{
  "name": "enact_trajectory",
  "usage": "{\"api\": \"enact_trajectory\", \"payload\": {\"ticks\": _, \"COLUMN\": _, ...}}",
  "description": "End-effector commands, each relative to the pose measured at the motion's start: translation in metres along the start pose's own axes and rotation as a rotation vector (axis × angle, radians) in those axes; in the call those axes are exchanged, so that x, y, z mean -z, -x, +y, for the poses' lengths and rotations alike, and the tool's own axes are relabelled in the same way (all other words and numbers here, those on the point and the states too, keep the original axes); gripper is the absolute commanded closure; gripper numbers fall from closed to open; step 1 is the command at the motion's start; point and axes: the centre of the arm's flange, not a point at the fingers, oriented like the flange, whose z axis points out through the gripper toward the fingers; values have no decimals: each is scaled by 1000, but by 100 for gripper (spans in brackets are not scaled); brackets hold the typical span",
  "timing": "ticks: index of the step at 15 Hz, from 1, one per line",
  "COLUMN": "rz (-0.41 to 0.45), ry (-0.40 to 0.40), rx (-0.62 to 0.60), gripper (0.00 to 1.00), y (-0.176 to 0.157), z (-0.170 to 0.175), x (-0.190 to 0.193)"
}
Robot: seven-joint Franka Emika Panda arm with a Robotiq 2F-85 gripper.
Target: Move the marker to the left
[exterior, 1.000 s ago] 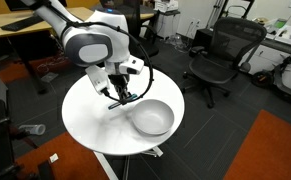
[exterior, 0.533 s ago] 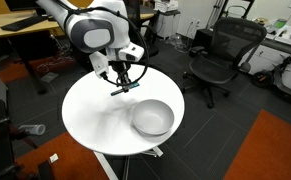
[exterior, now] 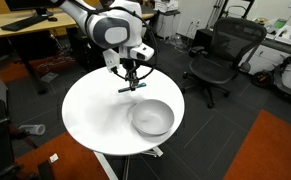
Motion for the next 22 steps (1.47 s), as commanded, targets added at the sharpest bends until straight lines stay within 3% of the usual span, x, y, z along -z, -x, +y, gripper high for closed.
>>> {"api": "enact_trajectory", "payload": {"ticks": 1, "rz": -26, "ry": 25, "rx": -58, "gripper": 95, "y": -35, "z": -8, "x": -17}}
{"api": "enact_trajectory", "payload": {"ticks": 7, "rz": -11, "ry": 25, "rx": -95, "gripper": 95, "y": -51, "z": -4, "x": -26}}
{"api": "enact_trajectory", "payload": {"ticks": 8, "rz": -12, "ry": 23, "rx": -87, "gripper": 56, "y": -50, "z": -3, "x": -24}}
{"api": "enact_trajectory", "payload": {"ticks": 10, "rz": -6, "ry": 24, "rx": -69, "gripper": 50, "y": -47, "z": -3, "x": -16}}
{"api": "enact_trajectory", "payload": {"ticks": 16, "rz": -32, "ry": 57, "rx": -38, "gripper": 5, "y": -20, "z": 9, "x": 22}}
{"api": "enact_trajectory", "payload": {"ticks": 18, "rz": -52, "ry": 66, "rx": -36, "gripper": 0, "y": -8, "z": 17, "x": 39}}
{"api": "enact_trajectory", "payload": {"ticks": 22, "rz": -49, "ry": 68, "rx": -33, "gripper": 0, "y": 21, "z": 35, "x": 76}}
